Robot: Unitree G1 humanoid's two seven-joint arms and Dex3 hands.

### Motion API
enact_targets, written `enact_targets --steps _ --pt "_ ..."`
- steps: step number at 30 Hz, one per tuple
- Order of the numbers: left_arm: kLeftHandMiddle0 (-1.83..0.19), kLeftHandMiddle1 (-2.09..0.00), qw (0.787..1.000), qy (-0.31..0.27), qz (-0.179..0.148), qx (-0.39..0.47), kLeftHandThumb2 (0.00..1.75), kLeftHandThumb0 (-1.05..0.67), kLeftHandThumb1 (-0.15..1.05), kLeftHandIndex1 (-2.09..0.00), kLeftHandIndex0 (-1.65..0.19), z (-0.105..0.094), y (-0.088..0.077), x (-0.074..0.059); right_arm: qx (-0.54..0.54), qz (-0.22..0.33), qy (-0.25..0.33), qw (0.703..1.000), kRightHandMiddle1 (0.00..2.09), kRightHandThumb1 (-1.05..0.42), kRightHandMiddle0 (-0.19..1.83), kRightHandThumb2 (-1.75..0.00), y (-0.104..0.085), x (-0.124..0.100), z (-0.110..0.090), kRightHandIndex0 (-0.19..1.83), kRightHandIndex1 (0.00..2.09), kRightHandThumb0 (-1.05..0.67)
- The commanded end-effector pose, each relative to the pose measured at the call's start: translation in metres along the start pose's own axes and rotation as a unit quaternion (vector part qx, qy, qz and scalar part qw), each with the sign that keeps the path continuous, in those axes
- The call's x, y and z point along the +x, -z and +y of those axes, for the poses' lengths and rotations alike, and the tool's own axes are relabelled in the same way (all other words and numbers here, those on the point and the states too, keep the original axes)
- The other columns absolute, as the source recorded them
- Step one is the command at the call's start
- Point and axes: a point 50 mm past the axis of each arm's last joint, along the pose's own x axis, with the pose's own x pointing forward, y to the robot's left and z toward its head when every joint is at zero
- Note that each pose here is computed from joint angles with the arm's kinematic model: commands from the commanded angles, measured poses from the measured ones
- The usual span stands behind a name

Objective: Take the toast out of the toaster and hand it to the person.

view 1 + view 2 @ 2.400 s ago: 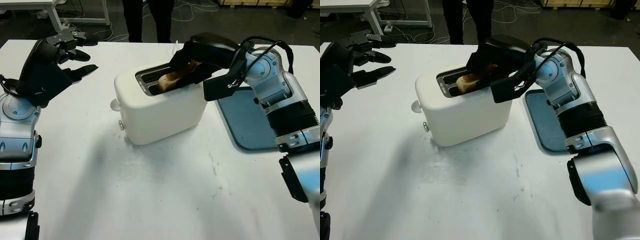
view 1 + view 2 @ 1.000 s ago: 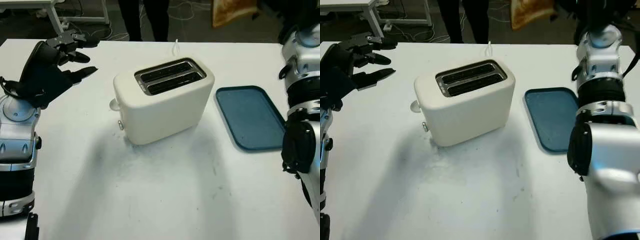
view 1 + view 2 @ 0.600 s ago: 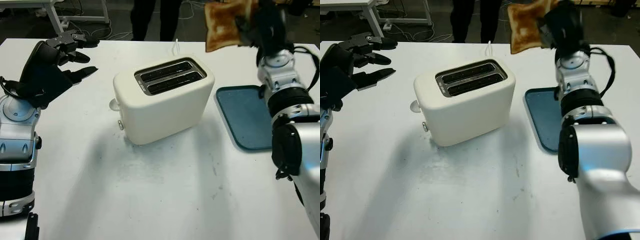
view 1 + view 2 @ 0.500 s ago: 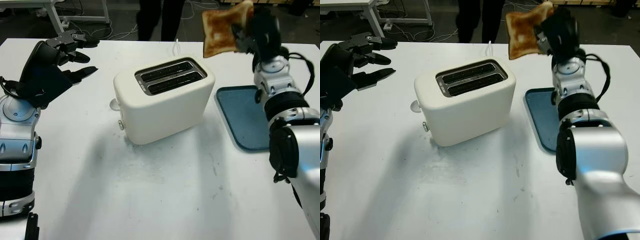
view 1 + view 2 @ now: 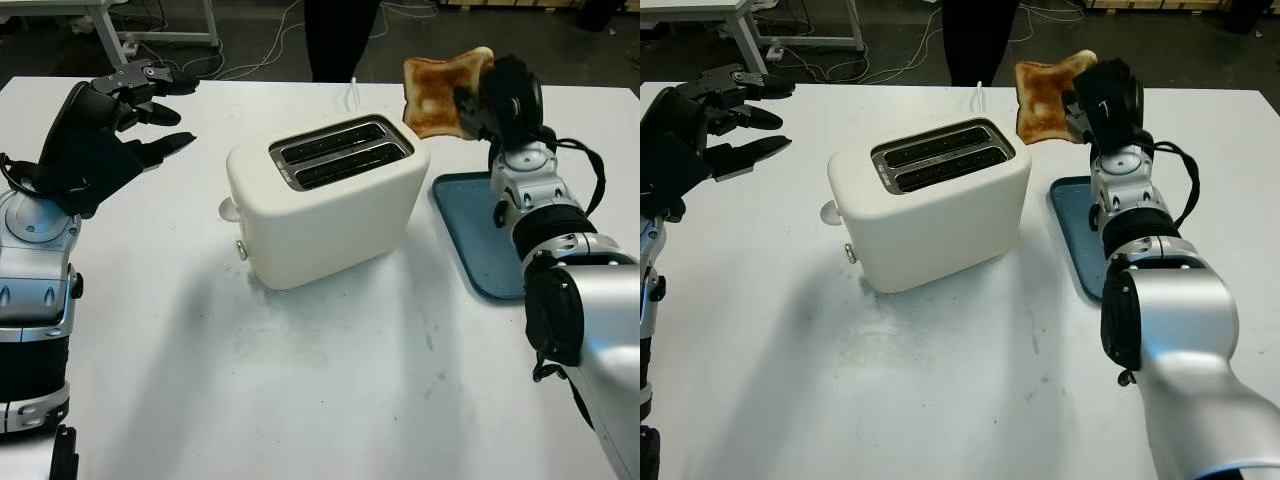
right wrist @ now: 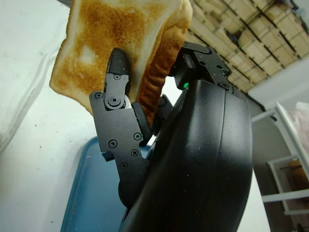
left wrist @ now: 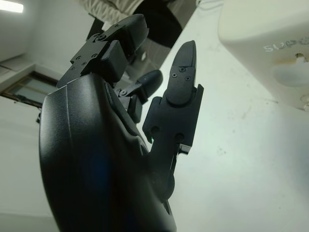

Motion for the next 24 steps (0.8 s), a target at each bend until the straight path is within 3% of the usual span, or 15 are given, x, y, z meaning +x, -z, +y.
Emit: enact_targets --steps 1,24 --pt "-0.35 -0.91 1.000 -0.006 -0.002 -0.004 0.10 -0.19 0.91 -0.46 -0.49 -0.0003 0.0012 -0.0022 0.002 0.021 0.002 1.000 1.75 -0.92 0.48 -0.41 0.0093 -0.0015 -0.0003 0.80 1.75 -0.24" --pt "-0.35 -0.93 1.000 0.001 -0.002 0.003 0.11 -0.23 0.90 -0.48 -0.49 -0.0013 0.0011 0.0001 -0.007 0.013 -0.002 1.000 1.75 -0.92 0.42 -0.42 0.0019 0.0000 0.0017 0.79 1.75 -0.22"
